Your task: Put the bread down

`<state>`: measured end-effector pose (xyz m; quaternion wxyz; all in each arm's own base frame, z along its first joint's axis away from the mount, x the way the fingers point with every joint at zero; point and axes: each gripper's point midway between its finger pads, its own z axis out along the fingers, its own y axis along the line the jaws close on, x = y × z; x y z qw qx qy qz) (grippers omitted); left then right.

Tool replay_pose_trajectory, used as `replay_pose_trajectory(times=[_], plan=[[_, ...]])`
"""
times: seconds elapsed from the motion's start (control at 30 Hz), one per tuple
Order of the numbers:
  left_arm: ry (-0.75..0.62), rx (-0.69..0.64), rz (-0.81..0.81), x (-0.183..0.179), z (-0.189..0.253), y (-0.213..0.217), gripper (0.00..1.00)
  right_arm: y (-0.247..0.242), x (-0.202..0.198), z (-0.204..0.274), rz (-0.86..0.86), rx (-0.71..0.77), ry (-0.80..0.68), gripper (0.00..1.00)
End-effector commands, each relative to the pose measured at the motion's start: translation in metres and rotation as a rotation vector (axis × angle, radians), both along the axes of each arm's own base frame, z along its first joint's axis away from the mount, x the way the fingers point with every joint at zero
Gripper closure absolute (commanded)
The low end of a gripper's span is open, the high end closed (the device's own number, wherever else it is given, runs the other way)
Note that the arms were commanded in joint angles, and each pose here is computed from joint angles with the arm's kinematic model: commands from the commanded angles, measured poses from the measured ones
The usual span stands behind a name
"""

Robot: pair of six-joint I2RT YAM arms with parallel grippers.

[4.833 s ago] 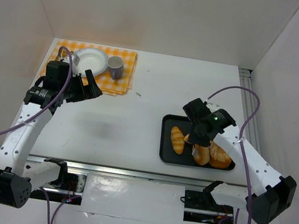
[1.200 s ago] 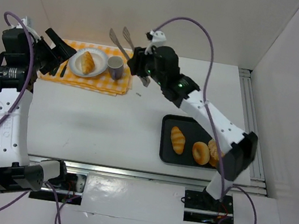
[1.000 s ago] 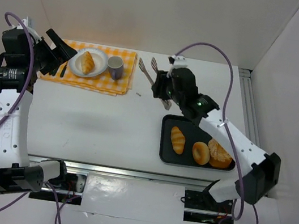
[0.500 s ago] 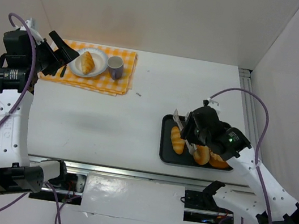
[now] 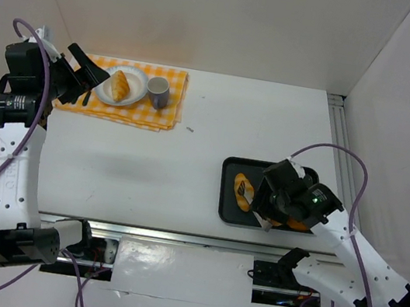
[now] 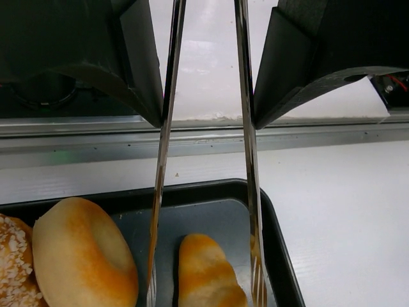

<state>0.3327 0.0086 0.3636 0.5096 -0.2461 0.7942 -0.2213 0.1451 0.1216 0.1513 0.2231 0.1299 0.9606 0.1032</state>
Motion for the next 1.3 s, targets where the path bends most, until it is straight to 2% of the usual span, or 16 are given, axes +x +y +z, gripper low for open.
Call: replay_pose_trajectory(times=[0.0,0.33,0.47,0.6,0.73,0.77,0.87,0.9,0.97,1.0,1.07,1.1,1.17,1.2,1.23,1.27], plan=[[-0.054,0.009,-0.027,-0.002,0.011,-0.004,0.01,0.006,-0.001,0.005,0.035,0.024,0.006,0.36],[-0.045,0.007,-0.027,-0.002,0.007,-0.004,0.01,0.015,0.004,-0.023,0.096,0.003,0.036,0.35],[-0.063,0.012,-0.027,-0.004,0.014,-0.004,0.01,0.022,0.014,-0.015,0.131,-0.002,0.012,0.56],[-0.073,0.011,-0.035,-0.005,0.018,-0.006,0.01,0.025,0.03,0.017,0.147,-0.021,-0.048,0.69],[-0.062,0.015,-0.018,-0.002,0.015,-0.002,0.01,0.039,0.057,0.06,0.185,-0.016,-0.156,0.7],[-0.062,0.015,-0.018,-0.001,0.013,-0.002,0.01,0.048,0.07,0.084,0.193,0.016,-0.218,0.7],[-0.042,0.018,-0.021,0.002,0.005,-0.001,0.01,0.074,0.098,0.104,0.247,0.027,-0.295,0.7],[-0.042,0.018,-0.021,0.002,0.005,-0.001,0.01,0.095,0.112,0.13,0.276,0.087,-0.383,0.7],[-0.033,0.028,-0.015,0.001,0.002,0.001,0.01,0.125,0.133,0.133,0.342,0.099,-0.416,0.7],[-0.031,0.034,-0.001,0.002,0.002,0.004,0.01,0.148,0.147,0.162,0.367,0.155,-0.507,0.7],[-0.021,0.035,0.007,0.001,0.0,0.005,0.0,0.183,0.17,0.162,0.425,0.157,-0.546,0.7],[-0.039,0.036,-0.001,0.003,0.008,0.004,0.0,0.198,0.186,0.197,0.421,0.205,-0.642,0.7],[-0.024,0.023,-0.021,0.006,0.01,0.001,0.0,0.234,0.21,0.188,0.472,0.215,-0.657,0.7],[-0.034,0.021,-0.03,0.005,0.019,-0.001,0.0,0.249,0.222,0.223,0.475,0.269,-0.749,0.7],[-0.048,0.025,-0.03,0.005,0.025,-0.001,0.0,0.261,0.231,0.228,0.489,0.286,-0.774,0.7],[-0.056,0.031,-0.022,0.005,0.028,0.001,0.0,0.281,0.251,0.202,0.515,0.262,-0.75,0.7]])
